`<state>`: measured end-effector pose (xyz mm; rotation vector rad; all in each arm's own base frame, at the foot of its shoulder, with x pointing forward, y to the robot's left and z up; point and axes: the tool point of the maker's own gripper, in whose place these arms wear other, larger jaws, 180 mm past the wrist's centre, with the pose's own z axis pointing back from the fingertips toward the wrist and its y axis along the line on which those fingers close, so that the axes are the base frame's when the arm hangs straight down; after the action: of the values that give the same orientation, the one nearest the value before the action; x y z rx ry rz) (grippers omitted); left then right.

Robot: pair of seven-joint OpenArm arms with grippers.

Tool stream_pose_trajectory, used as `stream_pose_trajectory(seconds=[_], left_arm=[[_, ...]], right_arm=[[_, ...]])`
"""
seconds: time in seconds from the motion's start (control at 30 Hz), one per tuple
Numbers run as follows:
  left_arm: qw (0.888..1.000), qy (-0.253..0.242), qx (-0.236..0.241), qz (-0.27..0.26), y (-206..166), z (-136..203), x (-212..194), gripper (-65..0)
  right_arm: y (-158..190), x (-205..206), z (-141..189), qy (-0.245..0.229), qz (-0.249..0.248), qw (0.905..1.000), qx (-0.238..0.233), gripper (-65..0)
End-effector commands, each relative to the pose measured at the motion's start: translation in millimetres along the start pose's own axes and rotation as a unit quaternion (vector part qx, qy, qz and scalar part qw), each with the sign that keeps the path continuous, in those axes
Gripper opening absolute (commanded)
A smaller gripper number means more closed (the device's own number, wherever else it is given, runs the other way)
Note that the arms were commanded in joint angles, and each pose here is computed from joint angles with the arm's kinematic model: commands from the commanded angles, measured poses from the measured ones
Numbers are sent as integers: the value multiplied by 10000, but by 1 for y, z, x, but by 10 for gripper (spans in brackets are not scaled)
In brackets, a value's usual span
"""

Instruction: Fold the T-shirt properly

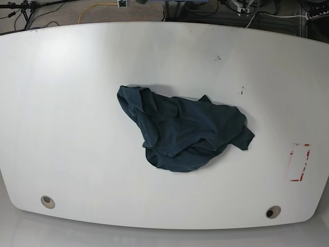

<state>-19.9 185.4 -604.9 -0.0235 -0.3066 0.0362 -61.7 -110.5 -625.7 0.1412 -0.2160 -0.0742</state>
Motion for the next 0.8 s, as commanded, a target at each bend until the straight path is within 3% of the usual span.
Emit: stream_pose_trajectory(seconds=[0.0,0.17,0.4,0.77], left_arm=[[10000,-11,1,-10,1,9,-9,-137],[10000,0,-37,-53,-1,25,-21,-137],[9979,-150,-534,344,-15,51,-27,-137],[9984,-208,-504,132,-3,91,-37,-137]], right_arm=[[1,-11,7,21,-55,10000,3,-94],[2,-20,19,-8,-43,10000,4,-94],[3,-33,36,-41,-8,10000,6,-94],[4,-30,76,-327,128,9994,-25,-94]])
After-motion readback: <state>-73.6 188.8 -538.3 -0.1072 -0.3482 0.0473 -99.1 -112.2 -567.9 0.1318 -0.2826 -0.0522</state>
